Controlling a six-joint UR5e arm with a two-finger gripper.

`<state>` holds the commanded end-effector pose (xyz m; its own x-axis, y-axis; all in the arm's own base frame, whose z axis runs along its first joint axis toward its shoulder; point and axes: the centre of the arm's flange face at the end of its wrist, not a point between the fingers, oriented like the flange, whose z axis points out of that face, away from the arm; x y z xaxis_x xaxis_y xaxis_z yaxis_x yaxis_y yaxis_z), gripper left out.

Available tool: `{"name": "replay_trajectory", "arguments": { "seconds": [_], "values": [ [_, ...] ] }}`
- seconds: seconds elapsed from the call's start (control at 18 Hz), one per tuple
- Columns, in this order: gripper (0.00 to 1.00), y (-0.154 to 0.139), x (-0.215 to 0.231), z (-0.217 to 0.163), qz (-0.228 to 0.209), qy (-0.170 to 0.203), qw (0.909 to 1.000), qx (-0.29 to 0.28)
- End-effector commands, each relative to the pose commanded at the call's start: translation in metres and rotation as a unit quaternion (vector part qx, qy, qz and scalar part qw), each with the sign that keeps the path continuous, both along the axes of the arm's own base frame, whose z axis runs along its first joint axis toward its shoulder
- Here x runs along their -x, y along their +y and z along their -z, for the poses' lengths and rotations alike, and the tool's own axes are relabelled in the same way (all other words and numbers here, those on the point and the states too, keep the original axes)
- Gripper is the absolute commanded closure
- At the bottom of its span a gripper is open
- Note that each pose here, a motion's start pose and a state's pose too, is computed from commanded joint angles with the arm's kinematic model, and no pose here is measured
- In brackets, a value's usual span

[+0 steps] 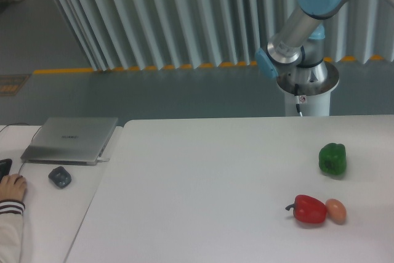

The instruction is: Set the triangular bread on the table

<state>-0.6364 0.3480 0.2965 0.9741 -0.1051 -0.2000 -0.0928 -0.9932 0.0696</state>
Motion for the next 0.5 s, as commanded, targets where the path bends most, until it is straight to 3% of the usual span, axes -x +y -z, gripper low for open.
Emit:
{"name": "replay_trajectory", "arguments": {
  "seconds": [0.22, 0.5],
  "values": [
    [0.82, -0.017, 0.005, -0.02, -0.02, -0.026, 0.998, -0.054],
    [0.81, -0.03, 0.011, -0.048, -0.031, -0.049, 0.995, -0.081]
  ]
}}
